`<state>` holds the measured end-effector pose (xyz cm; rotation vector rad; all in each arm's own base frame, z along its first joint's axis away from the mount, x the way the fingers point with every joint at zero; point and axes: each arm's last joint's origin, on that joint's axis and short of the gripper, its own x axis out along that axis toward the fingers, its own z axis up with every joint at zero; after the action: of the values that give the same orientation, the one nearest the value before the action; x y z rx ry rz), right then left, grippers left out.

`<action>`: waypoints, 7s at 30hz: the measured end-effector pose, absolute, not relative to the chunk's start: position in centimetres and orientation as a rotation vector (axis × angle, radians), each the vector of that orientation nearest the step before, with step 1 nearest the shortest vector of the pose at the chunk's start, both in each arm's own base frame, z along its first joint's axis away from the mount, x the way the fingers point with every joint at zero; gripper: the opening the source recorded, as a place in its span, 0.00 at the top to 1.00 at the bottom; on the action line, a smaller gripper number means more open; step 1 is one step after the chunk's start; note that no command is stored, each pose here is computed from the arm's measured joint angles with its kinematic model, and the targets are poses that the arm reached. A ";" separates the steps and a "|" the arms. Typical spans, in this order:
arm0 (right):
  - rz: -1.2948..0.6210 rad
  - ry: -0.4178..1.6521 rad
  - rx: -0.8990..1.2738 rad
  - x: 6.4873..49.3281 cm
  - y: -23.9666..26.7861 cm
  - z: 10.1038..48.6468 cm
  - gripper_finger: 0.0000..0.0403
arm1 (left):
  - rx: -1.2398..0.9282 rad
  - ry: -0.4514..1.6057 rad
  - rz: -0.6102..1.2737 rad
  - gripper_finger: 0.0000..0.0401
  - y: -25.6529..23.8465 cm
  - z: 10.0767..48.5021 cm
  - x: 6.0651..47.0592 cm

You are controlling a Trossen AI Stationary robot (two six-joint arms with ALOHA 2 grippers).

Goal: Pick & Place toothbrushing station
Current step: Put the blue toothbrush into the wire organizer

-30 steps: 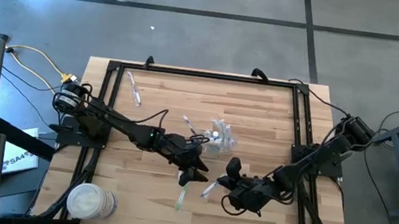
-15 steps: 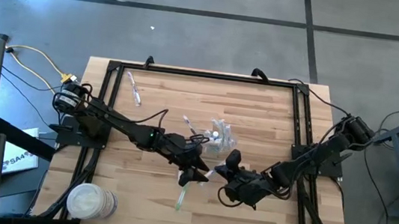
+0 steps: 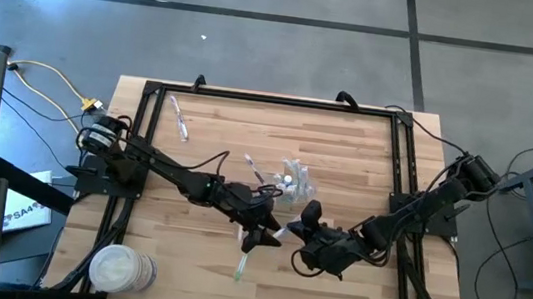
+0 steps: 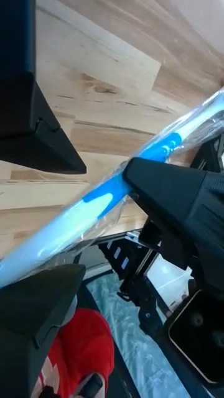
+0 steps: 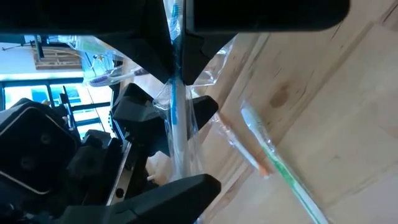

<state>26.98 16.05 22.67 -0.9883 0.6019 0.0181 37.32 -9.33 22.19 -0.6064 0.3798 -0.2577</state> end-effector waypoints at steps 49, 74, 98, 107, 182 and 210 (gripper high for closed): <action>-0.157 0.251 -0.356 17.9 25.4 24.4 0.76 | -0.161 0.153 -0.153 0.89 -9.9 23.6 37.3; -0.315 0.179 -0.226 23.1 22.0 26.1 0.76 | 0.094 0.026 -0.119 0.89 -13.2 24.8 36.3; -0.276 0.107 -0.373 23.4 22.4 27.9 0.77 | 0.105 0.050 -0.127 0.89 -13.2 24.5 36.3; -0.249 0.121 -0.441 23.4 22.5 27.8 0.96 | 0.157 0.065 -0.120 0.85 -13.1 24.3 36.3; -0.641 0.600 -0.108 24.2 9.5 24.8 0.97 | 0.021 0.302 0.087 0.27 -12.1 23.5 35.0; -0.610 0.756 0.099 25.7 5.5 24.2 0.97 | 0.028 0.321 0.087 0.27 -12.1 23.3 35.0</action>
<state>25.69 5.46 24.20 0.0989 0.7558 -0.6098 34.96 -12.12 23.28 0.0281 0.3210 0.0873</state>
